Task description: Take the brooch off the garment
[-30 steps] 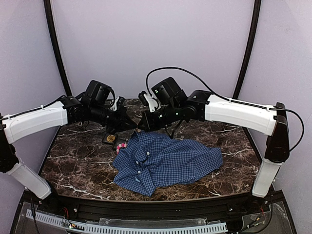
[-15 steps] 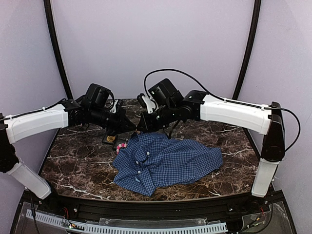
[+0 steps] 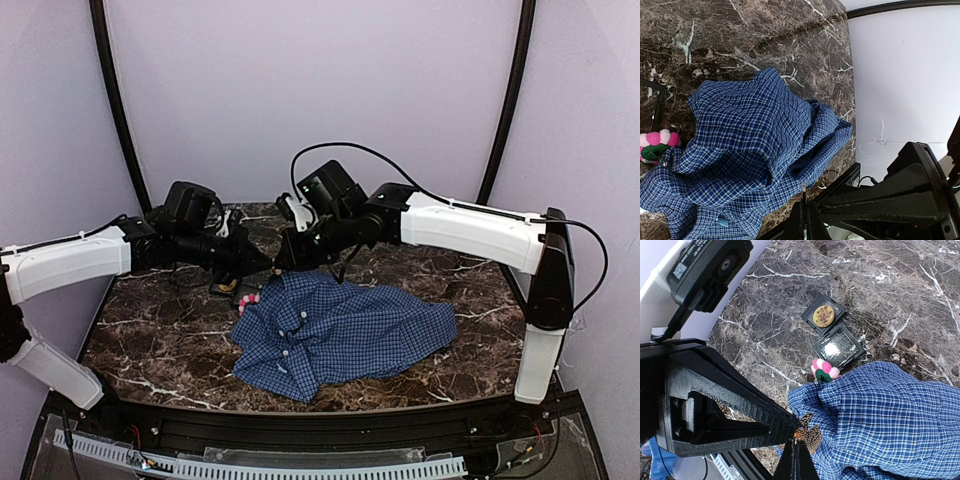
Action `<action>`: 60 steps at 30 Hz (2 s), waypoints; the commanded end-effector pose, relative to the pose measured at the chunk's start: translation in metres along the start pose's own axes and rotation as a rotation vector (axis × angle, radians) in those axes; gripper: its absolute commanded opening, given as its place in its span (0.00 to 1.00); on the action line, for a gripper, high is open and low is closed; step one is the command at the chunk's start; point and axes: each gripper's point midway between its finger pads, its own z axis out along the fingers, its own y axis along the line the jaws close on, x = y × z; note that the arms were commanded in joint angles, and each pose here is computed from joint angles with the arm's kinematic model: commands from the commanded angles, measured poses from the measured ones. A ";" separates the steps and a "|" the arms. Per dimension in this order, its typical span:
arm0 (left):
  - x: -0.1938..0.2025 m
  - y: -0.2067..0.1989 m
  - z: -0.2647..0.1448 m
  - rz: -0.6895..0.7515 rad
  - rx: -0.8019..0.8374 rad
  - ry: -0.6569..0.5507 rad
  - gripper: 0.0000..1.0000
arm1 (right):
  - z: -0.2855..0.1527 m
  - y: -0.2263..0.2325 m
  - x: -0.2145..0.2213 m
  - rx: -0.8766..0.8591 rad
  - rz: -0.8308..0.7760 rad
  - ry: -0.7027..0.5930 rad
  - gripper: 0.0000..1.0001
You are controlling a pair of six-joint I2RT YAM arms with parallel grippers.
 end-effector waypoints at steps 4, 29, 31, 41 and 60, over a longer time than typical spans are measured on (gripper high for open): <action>-0.010 -0.071 -0.028 0.085 0.294 -0.056 0.01 | 0.022 0.013 0.016 -0.077 0.003 0.074 0.00; 0.002 -0.012 -0.009 0.005 0.014 0.047 0.01 | -0.002 -0.003 -0.007 0.011 0.010 0.007 0.02; 0.003 -0.010 -0.009 0.016 -0.004 0.050 0.01 | -0.003 -0.002 -0.008 0.010 0.010 0.001 0.03; 0.011 0.000 -0.002 0.036 -0.036 0.110 0.01 | -0.009 -0.001 -0.017 0.003 0.013 -0.031 0.13; 0.001 -0.028 -0.007 0.121 0.177 0.078 0.01 | -0.055 -0.026 -0.029 -0.119 0.112 -0.091 0.52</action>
